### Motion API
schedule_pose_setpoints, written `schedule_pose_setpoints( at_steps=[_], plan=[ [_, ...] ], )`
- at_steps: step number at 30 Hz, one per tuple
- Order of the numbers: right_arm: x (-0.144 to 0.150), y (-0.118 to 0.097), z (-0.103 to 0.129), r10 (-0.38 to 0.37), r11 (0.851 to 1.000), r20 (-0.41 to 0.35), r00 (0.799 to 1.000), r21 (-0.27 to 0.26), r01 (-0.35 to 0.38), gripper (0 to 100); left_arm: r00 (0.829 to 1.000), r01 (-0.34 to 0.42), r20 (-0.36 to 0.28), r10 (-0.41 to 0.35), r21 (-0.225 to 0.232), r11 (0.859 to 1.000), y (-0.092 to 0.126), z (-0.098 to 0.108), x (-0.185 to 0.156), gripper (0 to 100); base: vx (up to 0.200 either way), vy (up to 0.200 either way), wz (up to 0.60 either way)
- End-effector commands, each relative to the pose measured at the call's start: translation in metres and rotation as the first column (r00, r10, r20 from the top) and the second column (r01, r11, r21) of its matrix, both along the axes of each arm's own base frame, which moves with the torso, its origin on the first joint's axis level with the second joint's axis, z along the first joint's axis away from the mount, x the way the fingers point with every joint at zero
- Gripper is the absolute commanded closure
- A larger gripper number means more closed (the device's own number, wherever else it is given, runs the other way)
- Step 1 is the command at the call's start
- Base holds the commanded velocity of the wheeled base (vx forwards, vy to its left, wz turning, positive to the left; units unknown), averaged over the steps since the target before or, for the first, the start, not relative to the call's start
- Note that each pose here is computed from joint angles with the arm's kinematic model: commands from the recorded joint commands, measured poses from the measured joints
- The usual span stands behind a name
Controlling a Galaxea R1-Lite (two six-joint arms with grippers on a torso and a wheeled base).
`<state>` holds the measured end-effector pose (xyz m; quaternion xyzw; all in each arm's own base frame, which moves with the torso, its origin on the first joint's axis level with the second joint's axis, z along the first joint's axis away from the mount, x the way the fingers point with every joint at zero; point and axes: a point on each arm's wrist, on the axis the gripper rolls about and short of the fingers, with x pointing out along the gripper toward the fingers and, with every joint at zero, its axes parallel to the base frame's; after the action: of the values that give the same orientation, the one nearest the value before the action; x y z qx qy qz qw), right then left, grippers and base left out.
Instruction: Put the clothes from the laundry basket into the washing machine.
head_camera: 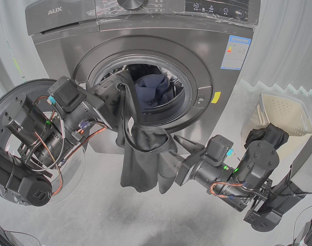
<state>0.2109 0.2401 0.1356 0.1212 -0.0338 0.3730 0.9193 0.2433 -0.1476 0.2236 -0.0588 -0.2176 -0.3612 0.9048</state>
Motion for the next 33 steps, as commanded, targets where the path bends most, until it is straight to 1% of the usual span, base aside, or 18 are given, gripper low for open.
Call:
schedule_pose_setpoints(
  at_steps=[1,3,6,10,15,20,26,33],
  plan=[
    [-0.007,0.007,-0.032,0.027,0.995,-0.078,0.997,-0.091,-0.034,0,1.0,0.004,0.023,-0.004,-0.015,1.0,0.0,0.007,-0.002,100,0.0,0.0,0.0],
    [-0.006,0.008,-0.043,0.023,0.993,-0.1,0.995,-0.116,-0.034,0,1.0,0.005,0.026,-0.004,-0.016,1.0,-0.001,0.008,-0.002,100,0.0,0.0,0.0],
    [0.001,0.008,-0.049,0.006,0.991,-0.109,0.994,-0.129,-0.02,0,1.0,0.007,0.029,-0.007,-0.017,1.0,-0.001,0.008,-0.002,100,0.0,0.0,0.0],
    [0.011,0.013,-0.054,-0.006,0.991,-0.105,0.994,-0.131,-0.008,0,0.999,0.023,0.029,-0.022,-0.017,1.0,-0.004,0.008,-0.005,100,0.0,0.0,0.0],
    [0.031,0.026,-0.063,-0.023,0.993,-0.083,0.996,-0.119,0.013,0,0.998,0.056,0.039,-0.055,-0.022,0.998,-0.009,0.012,-0.015,100,0.0,0.0,0.0],
    [0.048,0.028,-0.074,-0.028,0.99,-0.067,0.997,-0.143,0.019,0,0.997,0.07,0.042,-0.069,-0.023,0.997,-0.011,0.013,-0.019,100,0.0,0.0,0.0],
    [0.076,0.027,-0.077,-0.072,0.991,-0.036,0.997,-0.115,0.067,0,0.996,0.076,0.046,-0.075,-0.025,0.997,-0.012,0.014,-0.02,100,0.0,0.0,0.0],
    [0.094,0.026,-0.07,-0.107,0.991,-0.003,0.994,-0.077,0.107,0,0.996,0.078,0.048,-0.077,-0.027,0.997,-0.011,0.015,-0.021,100,0.0,0.0,0.0]
  ],
)
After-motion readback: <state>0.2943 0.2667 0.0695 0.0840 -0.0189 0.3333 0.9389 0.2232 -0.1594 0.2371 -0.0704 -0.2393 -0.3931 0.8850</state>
